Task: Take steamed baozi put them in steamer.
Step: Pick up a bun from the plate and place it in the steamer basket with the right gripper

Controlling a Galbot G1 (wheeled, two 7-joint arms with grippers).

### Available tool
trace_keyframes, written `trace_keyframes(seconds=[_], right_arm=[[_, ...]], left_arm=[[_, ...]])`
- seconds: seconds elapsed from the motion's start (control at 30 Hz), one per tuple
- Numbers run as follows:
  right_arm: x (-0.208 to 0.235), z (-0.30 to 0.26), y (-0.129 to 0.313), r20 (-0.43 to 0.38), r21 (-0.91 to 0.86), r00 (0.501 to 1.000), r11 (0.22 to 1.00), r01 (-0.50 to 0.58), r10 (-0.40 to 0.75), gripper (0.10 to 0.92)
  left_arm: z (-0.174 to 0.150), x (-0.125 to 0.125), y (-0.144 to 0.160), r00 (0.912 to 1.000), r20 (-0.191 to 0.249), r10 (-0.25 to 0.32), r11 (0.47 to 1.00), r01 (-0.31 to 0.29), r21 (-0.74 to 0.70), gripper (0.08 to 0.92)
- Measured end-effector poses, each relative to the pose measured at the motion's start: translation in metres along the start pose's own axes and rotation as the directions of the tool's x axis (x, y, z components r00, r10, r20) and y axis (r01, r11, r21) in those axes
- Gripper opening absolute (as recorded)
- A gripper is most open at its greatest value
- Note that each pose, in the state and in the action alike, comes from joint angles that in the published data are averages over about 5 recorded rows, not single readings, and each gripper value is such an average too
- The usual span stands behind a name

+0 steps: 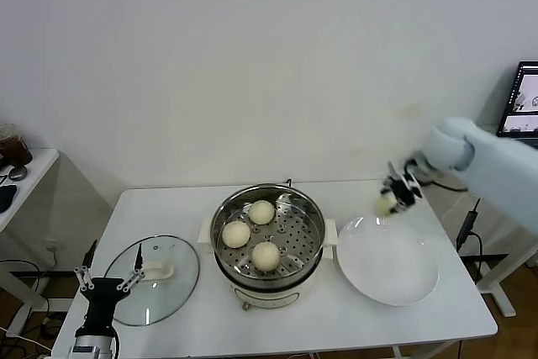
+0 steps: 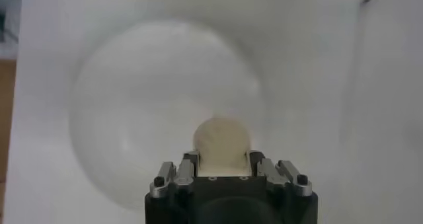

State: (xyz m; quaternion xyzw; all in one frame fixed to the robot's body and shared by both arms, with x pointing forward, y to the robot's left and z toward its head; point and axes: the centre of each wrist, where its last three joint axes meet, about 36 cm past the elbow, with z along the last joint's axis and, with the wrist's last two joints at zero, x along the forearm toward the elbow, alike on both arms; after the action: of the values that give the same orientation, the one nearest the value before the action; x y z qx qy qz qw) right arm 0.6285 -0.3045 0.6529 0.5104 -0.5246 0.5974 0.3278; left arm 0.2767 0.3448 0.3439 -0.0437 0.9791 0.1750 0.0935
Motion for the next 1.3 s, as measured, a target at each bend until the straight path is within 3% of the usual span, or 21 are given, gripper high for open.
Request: trace_keyframes(seconds=[0.27,0.57,1.17,1.3], right_arm=[[0.028,-0.105,-0.019,0.105,0.036,0.994,0.999,-0.017,0.013,0.483],[-0.005,-0.181,-0.024,0.108,0.041,0.993,0.998,0.038,-0.042,0.484],[-0.087,-0.209,-0.024,0.047,-0.011,0.996,0.997,0.081,-0.08,0.485],[-0.091,-0.209,-0.024,0.051,-0.021,0.996,0.997,0.078,-0.076,0.539]], left_arm=[[-0.001,-0.002,0.002,0.9999,0.01,-0.007,1.0,0.007,0.003,0.823],[0.0,-0.003,0.006,0.9995,0.011,-0.031,1.0,0.031,0.007,0.823],[0.001,-0.003,0.009,0.9987,0.008,-0.05,0.999,0.05,0.007,0.823],[0.001,-0.003,0.008,0.9987,0.008,-0.05,0.999,0.05,0.007,0.823]])
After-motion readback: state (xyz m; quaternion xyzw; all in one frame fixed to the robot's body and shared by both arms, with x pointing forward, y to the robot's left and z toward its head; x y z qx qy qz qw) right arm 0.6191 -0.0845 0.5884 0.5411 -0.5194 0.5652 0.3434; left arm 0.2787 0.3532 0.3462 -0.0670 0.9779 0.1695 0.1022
